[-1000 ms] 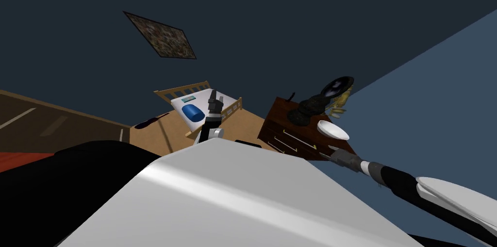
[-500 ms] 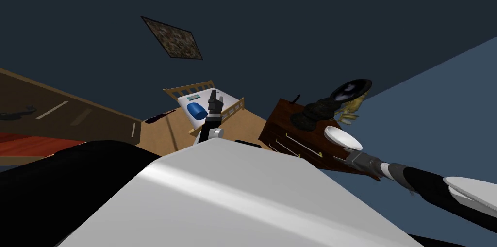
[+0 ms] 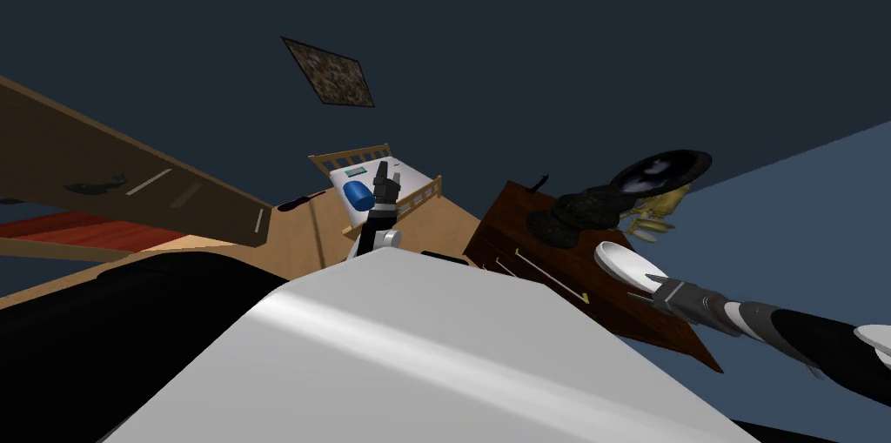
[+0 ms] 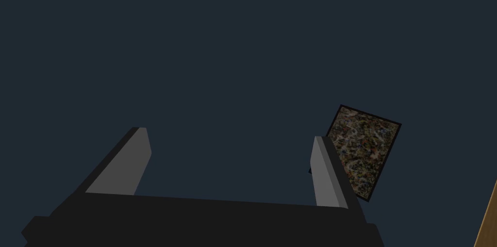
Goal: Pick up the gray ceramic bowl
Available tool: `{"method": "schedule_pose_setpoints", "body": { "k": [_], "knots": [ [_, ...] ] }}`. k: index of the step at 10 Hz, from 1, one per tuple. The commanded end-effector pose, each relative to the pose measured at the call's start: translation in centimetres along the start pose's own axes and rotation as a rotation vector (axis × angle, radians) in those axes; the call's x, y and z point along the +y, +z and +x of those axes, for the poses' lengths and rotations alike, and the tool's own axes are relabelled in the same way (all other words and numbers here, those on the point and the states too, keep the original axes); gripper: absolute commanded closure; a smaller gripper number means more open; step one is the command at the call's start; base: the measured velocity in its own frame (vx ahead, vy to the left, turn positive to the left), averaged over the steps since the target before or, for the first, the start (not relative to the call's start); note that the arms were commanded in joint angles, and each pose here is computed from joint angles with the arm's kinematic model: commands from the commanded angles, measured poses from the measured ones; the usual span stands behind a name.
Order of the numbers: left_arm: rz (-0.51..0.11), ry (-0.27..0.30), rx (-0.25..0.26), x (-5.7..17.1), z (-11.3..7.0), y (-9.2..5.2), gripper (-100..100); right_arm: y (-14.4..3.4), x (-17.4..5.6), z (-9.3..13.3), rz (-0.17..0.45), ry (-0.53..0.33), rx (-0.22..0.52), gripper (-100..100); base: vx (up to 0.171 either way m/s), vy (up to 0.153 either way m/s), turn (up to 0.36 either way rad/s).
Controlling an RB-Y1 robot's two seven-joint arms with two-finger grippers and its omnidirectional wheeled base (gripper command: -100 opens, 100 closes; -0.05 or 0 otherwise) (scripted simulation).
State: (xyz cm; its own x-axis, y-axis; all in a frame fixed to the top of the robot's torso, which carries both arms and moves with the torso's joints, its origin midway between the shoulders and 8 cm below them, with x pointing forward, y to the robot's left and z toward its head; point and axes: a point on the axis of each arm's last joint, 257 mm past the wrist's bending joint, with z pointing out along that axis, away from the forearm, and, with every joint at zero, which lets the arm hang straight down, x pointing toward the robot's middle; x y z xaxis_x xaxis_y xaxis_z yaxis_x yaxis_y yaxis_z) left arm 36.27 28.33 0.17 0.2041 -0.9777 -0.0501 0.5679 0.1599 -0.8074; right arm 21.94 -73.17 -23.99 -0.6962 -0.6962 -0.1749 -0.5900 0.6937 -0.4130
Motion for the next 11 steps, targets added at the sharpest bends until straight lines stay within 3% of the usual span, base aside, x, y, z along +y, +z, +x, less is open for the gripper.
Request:
{"method": "schedule_pose_setpoints", "body": {
  "k": [1, 3, 6, 7, 8, 11],
  "knots": [
    [0.0, 0.0, 0.0, 0.0, 0.0, 0.0, 0, -0.6, -0.2, 1.2, -0.011, -0.009, 0.044, -100, 0.075, -0.085, 0.126],
    [0.0, 0.0, 0.0, 0.0, 0.0, 0.0, 0, -0.4, 1.8, 3.4, -0.058, 0.001, 0.087, -100, 0.09, -0.082, 0.13],
    [0.0, 0.0, 0.0, 0.0, 0.0, 0.0, 0, -0.3, 1.7, 3.4, -0.059, 0.0, 0.087, -100, 0.017, -0.02, -0.003],
    [0.0, 0.0, 0.0, 0.0, 0.0, 0.0, 0, -0.3, 1.7, 3.4, -0.058, 0.001, 0.087, 0, 0.0, 0.0, 0.0],
    [0.0, 0.0, 0.0, 0.0, 0.0, 0.0, 0, -0.1, 2.1, 4.2, -0.055, 0.028, 0.098, -100, -0.047, -0.011, 0.201],
    [0.0, 0.0, 0.0, 0.0, 0.0, 0.0, 0, 0.4, 3.2, 6.7, -0.043, 0.106, 0.132, -100, -0.118, -0.027, 0.303]
  ]
}}
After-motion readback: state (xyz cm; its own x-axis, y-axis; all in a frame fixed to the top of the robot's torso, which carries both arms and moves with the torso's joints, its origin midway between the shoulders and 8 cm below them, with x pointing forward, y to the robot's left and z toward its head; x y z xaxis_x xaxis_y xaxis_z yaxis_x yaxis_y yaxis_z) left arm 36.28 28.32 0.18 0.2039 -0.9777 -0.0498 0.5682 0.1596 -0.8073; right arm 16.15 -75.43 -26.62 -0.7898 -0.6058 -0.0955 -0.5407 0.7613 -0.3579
